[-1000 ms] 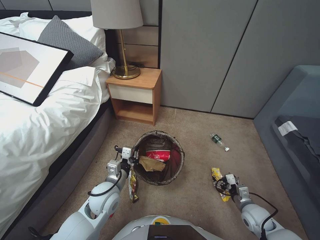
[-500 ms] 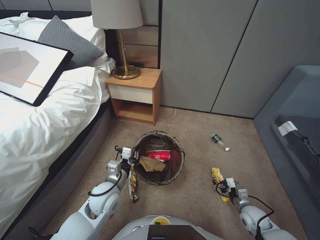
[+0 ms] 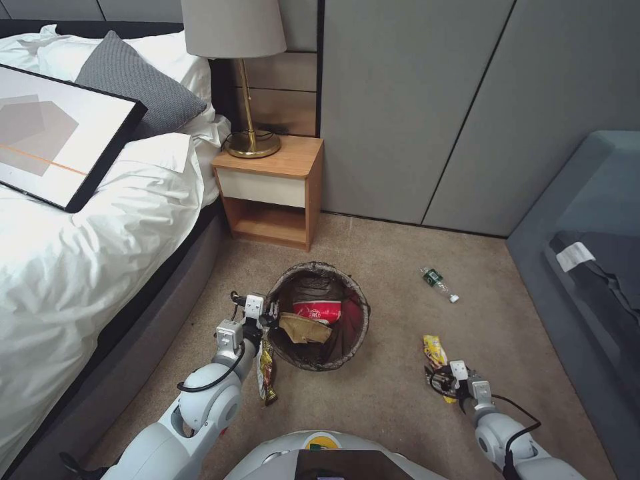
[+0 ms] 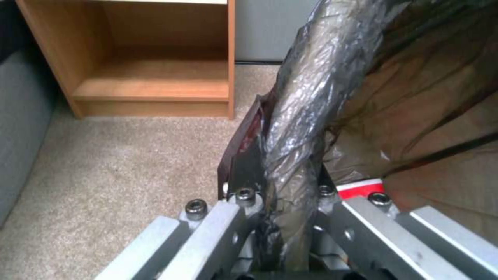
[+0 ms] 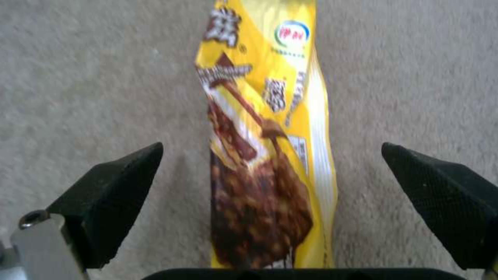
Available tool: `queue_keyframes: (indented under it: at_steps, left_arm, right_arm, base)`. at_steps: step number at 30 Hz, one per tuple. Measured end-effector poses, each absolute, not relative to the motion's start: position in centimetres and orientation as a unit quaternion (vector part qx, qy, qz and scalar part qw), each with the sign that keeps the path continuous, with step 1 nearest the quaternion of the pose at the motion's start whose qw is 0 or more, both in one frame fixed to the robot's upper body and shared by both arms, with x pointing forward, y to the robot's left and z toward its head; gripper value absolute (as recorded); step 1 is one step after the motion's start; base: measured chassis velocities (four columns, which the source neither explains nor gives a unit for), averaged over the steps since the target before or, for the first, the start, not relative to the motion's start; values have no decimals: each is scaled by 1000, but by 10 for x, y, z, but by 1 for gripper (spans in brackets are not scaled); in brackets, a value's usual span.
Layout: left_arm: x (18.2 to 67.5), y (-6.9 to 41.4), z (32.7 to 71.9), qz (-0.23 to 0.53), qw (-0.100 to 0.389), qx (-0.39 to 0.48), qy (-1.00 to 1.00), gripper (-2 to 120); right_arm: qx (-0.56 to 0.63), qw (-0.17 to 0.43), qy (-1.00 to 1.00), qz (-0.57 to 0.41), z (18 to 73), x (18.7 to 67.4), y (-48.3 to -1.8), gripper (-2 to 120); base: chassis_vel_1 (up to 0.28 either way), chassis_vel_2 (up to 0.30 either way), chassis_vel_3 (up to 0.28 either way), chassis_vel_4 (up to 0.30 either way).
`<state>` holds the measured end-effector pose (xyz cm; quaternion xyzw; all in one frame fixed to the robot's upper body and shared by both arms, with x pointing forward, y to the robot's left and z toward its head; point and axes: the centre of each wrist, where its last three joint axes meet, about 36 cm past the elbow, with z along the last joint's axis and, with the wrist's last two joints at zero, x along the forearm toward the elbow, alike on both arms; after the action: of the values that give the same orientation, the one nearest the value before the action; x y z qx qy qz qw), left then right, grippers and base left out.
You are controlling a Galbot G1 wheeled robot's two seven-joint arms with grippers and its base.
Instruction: Pick up the trash bin, then pick up the garbage from the floor and place it into the trash bin.
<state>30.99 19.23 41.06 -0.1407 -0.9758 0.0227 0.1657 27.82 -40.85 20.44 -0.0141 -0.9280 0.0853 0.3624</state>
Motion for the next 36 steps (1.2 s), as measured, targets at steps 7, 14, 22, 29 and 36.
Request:
queue_keyframes:
  at_steps: [7,14,22,29,36]
  left_arm:
    - [311,192,410,22,165,-142,-976,3]
    - [311,192,411,22,165,-144,-976,3]
    - [311,192,410,22,166,-143,-976,3]
    - [310,191,410,23,166,-144,-975,3]
    - [310,192,410,22,165,-144,-975,3]
  right_arm:
    - [-21,370,-924,90,198,279,-411,100]
    - [-25,375,-922,90,195,279,-413,100]
    - [-19,370,-924,91,193,280,-411,77]
    - [-14,366,-926,90,195,281,-407,53]
    - [-12,364,-927,89,196,280,-405,32]
  base:
    - [0,0,0,0]
    - [0,0,0,0]
    - [0,0,0,0]
    - [0,0,0,0]
    - [0,0,0,0]
